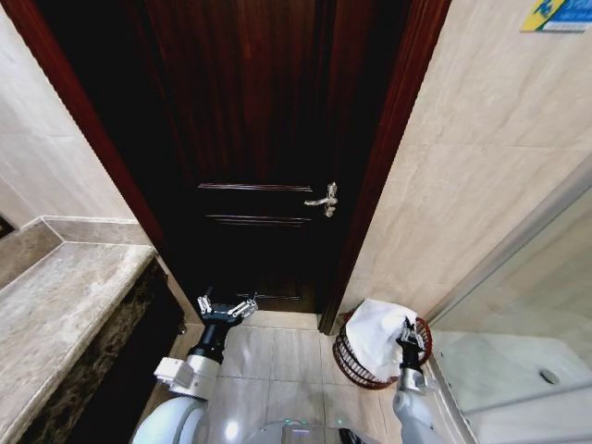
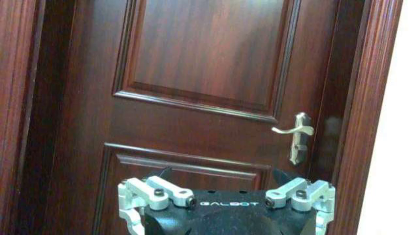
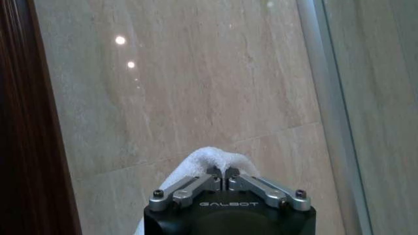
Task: Discard the used towel into the hamper.
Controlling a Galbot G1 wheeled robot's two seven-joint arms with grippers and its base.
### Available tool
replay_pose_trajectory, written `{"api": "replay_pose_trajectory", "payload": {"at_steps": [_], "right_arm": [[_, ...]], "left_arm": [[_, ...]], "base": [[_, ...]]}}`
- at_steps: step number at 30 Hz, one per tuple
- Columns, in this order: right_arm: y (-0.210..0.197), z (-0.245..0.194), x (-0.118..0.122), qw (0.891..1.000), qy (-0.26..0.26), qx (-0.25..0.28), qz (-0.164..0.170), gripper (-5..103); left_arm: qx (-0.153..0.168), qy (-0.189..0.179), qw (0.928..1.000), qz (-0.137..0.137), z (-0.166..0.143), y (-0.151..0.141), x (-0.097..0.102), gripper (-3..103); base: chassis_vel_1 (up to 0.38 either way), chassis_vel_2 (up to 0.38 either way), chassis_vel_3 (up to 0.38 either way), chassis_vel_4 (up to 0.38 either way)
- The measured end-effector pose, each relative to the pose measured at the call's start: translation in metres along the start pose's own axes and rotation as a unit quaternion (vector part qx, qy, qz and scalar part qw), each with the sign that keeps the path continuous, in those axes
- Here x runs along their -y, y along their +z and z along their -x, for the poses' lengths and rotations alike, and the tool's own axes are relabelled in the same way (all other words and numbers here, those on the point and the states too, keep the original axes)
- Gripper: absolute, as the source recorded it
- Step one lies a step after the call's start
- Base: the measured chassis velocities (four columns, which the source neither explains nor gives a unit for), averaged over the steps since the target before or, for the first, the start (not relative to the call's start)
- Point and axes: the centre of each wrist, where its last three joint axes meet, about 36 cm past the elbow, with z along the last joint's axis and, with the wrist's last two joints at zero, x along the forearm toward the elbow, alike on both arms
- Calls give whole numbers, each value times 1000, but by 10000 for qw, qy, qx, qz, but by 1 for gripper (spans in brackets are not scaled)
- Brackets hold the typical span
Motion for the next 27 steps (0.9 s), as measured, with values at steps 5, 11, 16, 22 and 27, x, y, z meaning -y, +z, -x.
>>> {"api": "replay_pose_trajectory", "payload": {"at_steps": [5,11,16,22,27], "right_arm": [[2,-3,7,9997,88,-183,-146,2],[0,16,38,9958,166,-794,-415,2],[-14,44,61,9861,47,-1530,-654,2],[-13,65,73,9702,24,-2252,-899,2],[7,65,79,9540,-64,-2739,-1221,2]], "left_arm": [[0,0,10000,0,0,0,0,100],[0,0,10000,0,0,0,0,100],[0,0,10000,0,0,0,0,100],[0,0,10000,0,0,0,0,100],[0,0,10000,0,0,0,0,100]], "base": [[0,0,0,0],[0,0,0,0],[0,0,0,0],[0,0,0,0],[0,0,0,0]]}}
